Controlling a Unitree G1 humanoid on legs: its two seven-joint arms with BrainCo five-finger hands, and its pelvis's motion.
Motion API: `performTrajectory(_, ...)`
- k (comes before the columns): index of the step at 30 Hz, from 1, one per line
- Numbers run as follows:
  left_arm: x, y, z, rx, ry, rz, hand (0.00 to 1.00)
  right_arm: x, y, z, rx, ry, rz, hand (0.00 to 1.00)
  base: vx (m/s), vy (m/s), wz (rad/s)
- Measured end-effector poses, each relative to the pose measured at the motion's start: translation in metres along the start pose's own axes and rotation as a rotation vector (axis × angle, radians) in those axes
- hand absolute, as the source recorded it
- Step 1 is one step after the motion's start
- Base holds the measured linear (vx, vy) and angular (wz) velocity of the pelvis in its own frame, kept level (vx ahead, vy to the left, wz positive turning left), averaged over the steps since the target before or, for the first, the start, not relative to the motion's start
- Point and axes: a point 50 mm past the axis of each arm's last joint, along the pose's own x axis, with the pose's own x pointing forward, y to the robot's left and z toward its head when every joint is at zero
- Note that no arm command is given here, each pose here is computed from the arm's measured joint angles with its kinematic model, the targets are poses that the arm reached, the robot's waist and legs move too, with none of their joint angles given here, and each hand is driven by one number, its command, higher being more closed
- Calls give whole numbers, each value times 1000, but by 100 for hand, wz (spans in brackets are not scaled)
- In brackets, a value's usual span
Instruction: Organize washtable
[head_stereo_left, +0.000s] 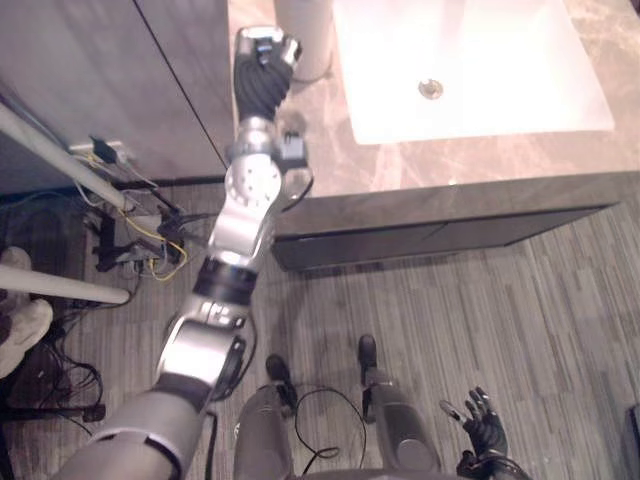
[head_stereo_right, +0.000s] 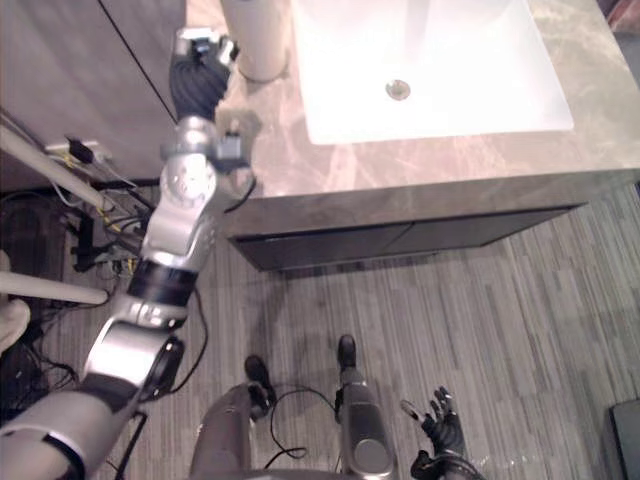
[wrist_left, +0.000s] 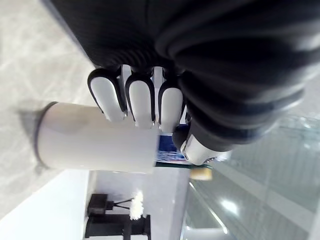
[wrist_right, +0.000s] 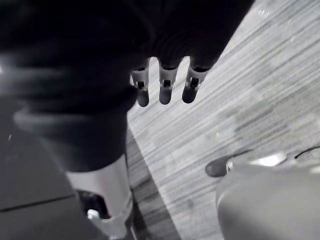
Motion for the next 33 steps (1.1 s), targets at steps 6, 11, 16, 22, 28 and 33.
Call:
performTrajectory(6,-68,54,27,117,-142,85,100,-10,-2,-25,-10,101,18,0,115,4,27)
performTrajectory(11,-139,106,47,358,-127,290,100,-16,-19,-46,21,194,-52,0,115,-25,21)
performTrajectory(16,-223,139,33,486,197,539,100,-24,-34,-64,43,282,-136,0,31,-20,16)
performTrajectory(22,-332,168,6,553,686,815,0,-34,-50,-78,57,362,-207,0,11,-21,11)
performTrajectory(28,-481,147,-55,351,1437,988,0,-39,-53,-89,51,436,-232,0,18,-35,26)
performTrajectory(33,-573,92,-43,139,1940,1069,0,-33,-53,-94,35,484,-254,0,17,-11,13)
